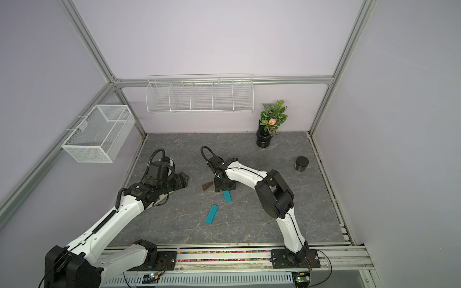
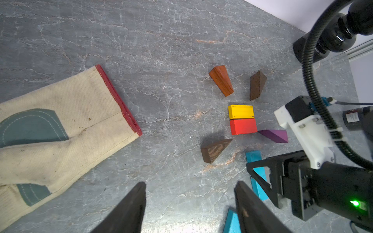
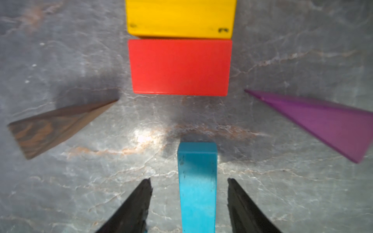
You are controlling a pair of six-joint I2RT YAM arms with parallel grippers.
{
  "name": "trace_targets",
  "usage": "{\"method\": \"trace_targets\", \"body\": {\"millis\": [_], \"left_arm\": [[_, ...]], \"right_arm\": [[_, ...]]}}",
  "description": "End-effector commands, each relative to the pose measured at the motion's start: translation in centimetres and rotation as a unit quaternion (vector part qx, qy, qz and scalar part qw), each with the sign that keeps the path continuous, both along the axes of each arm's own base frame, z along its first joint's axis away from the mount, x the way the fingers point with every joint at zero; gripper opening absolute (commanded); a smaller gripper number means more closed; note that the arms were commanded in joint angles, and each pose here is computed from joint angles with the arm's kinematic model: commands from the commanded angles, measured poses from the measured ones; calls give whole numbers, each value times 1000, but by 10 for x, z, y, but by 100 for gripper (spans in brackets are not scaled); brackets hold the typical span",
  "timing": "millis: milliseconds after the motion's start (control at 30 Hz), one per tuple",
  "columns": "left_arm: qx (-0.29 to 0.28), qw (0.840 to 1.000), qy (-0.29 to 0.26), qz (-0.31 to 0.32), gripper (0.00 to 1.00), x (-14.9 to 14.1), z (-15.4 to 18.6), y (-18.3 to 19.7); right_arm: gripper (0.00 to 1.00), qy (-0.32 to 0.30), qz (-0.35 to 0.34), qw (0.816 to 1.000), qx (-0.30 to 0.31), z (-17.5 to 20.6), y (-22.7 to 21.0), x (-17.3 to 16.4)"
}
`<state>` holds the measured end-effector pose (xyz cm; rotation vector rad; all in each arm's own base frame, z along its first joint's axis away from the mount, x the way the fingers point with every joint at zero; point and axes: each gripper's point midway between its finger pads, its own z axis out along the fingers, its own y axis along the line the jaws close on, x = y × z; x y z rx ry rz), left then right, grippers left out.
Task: Assemble a small pinwheel with building blocks
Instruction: Assemble the building block at the center of the board.
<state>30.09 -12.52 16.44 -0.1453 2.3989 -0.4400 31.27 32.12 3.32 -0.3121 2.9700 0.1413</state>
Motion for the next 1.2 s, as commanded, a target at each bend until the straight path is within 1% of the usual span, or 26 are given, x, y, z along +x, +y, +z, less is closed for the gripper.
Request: {"method": "trace_targets", "body": {"millis": [0, 100, 233, 333, 500, 633, 800, 1167], "left_arm": [[2, 1000, 8, 2, 72, -4, -3, 4], [3, 1000, 7, 5, 72, -4, -3, 5], [4, 1000, 9, 4, 72, -4, -4, 5], [3, 1000, 8, 3, 72, -4, -3, 4], [5, 1000, 11, 4, 72, -5, -5, 5], [4, 1000, 11, 5, 72, -6, -6, 6], [5, 1000, 12, 4, 72, -7, -7, 6], [7, 1000, 15, 4, 72, -7, -10, 7]], "right_arm": [[58, 13, -5, 1000, -22, -10, -5, -5], [55, 16, -6, 999, -27, -14, -6, -6], [45, 16, -8, 1000, -24, -14, -4, -4], [41, 12, -8, 1000, -19, -10, 1, 0], [38, 16, -17, 1000, -21, -9, 3, 6], [33, 20, -32, 999, -19, -10, 3, 9], [31, 20, -38, 999, -23, -11, 2, 14], [31, 19, -46, 999, -18, -10, 4, 26]]}}
